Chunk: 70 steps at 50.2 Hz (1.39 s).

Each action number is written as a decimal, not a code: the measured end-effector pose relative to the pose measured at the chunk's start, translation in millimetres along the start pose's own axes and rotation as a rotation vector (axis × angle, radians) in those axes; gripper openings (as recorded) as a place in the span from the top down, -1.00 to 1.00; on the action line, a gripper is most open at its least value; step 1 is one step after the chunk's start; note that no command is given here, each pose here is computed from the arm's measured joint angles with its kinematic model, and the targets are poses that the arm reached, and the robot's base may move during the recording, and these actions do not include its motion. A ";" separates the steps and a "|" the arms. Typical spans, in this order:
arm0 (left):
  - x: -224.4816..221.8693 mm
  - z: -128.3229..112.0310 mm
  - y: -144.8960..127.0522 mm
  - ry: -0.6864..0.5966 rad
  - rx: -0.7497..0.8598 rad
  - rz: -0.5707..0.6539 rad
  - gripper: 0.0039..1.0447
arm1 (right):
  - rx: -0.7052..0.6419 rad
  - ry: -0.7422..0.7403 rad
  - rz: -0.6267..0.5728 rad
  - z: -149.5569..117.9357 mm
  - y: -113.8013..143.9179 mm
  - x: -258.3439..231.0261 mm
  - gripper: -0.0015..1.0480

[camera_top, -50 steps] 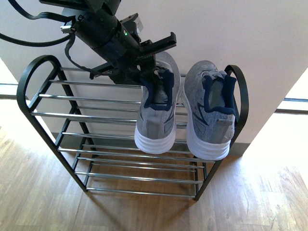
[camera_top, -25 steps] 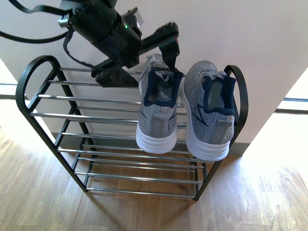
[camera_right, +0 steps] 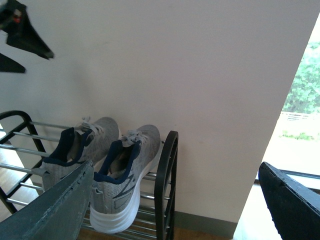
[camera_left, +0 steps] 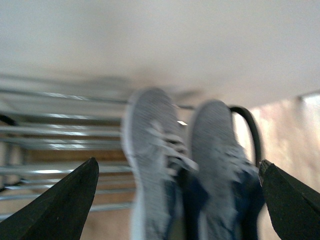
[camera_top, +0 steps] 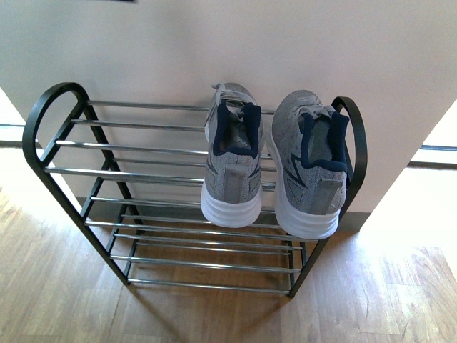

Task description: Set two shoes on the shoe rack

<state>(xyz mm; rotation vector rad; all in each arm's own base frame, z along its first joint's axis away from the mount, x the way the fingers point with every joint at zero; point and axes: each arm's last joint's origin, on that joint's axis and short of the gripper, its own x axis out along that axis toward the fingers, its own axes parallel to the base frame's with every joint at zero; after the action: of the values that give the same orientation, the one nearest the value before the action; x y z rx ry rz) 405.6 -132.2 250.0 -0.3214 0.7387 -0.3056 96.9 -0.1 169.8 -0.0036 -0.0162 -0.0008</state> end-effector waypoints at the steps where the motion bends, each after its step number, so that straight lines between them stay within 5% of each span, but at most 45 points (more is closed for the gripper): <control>1: -3.1 1.1 2.8 -0.018 0.007 0.018 -0.83 | 0.000 0.000 0.000 0.0 0.0 0.0 -0.82; 7: -29.4 5.7 30.0 -0.196 0.081 0.179 -0.80 | 0.000 0.000 0.000 0.0 0.0 0.0 -0.82; 10: -46.5 2.1 47.8 -0.477 0.177 0.300 -0.56 | 0.000 0.000 0.000 0.0 0.0 0.0 -0.82; 14: -67.0 -21.1 61.4 -0.686 0.245 0.306 -0.26 | 0.000 0.000 0.000 0.0 0.0 0.0 -0.82; 36: -116.9 -115.8 93.2 -0.735 0.303 0.304 0.99 | 0.000 0.000 0.000 0.0 0.0 0.0 -0.82; 70: -170.9 -193.7 111.1 -0.731 0.311 0.301 0.98 | 0.000 0.000 0.000 0.0 0.0 0.0 -0.82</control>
<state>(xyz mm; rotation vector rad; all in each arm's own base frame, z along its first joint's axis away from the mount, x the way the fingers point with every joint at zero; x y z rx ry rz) 168.5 -0.6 175.5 -0.0105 0.0086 -0.0019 96.9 -0.1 169.8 -0.0036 -0.0162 -0.0008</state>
